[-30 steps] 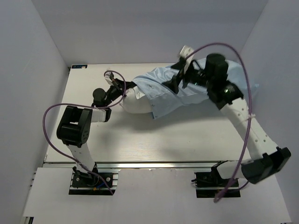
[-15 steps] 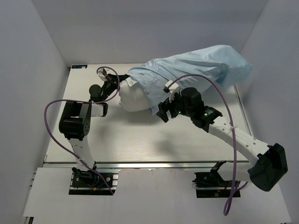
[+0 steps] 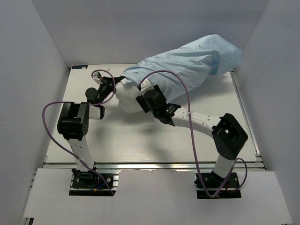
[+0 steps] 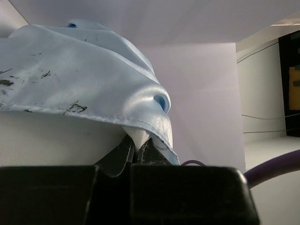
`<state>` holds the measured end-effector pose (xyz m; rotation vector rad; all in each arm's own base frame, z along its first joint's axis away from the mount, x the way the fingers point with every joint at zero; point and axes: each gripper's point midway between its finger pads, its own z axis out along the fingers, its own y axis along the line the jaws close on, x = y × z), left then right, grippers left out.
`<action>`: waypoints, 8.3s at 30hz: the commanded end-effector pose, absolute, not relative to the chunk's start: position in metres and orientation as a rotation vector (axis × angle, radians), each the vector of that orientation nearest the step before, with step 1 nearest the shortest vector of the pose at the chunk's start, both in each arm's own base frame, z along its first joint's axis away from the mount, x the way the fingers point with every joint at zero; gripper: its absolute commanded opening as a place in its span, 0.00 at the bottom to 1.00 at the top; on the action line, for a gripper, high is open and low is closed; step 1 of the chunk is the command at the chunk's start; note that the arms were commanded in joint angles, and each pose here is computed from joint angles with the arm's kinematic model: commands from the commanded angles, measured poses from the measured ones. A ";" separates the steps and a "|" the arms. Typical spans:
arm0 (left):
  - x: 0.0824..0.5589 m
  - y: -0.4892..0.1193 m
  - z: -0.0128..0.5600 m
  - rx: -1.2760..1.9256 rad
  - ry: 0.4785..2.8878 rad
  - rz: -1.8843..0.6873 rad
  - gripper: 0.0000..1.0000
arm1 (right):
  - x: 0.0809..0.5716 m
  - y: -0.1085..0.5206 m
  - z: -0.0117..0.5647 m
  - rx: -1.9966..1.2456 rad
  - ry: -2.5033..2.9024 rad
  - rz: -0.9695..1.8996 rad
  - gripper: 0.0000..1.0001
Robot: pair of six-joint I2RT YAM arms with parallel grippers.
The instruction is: Put the pillow into the pillowcase
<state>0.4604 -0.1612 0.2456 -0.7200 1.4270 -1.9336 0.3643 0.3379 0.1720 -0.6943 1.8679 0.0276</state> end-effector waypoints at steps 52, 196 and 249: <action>0.370 -0.122 0.295 -0.077 2.043 -0.859 0.98 | 0.369 0.383 0.354 -0.808 1.577 0.608 0.00; 0.250 -0.206 0.151 -0.227 2.416 -1.130 0.98 | 0.231 0.315 0.279 -1.412 1.352 0.528 0.89; 0.179 -0.105 0.178 -0.805 2.114 -0.830 0.98 | 0.355 0.423 0.347 -1.094 1.620 0.546 0.00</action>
